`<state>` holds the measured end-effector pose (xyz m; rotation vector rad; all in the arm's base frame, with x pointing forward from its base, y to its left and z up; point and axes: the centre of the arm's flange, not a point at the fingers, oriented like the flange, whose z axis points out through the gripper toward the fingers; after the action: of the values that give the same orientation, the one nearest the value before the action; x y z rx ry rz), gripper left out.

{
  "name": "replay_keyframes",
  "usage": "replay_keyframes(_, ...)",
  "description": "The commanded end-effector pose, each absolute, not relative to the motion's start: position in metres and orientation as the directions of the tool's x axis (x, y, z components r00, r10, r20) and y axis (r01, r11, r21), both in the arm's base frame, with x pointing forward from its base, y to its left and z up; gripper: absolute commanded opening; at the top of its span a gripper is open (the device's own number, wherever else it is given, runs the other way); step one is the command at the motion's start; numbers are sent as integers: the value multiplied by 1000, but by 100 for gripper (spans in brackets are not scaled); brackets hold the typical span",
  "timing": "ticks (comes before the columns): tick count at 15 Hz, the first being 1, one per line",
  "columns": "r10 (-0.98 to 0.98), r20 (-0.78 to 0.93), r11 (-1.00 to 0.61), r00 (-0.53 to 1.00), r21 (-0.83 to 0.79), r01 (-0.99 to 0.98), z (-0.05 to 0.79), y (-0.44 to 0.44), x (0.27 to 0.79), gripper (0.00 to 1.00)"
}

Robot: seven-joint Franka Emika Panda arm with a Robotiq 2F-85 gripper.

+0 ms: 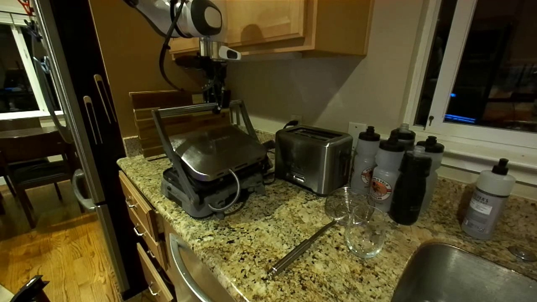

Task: Open the top of the grill

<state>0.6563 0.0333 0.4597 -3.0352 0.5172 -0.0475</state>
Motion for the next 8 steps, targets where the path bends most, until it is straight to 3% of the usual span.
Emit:
replay_keyframes(1, -400, 82, -916, 913, -27, -399, 486, -11, 637, 5)
replay_keyframes(8, -537, 149, -835, 830, 44, -548, 509, -101, 615, 5)
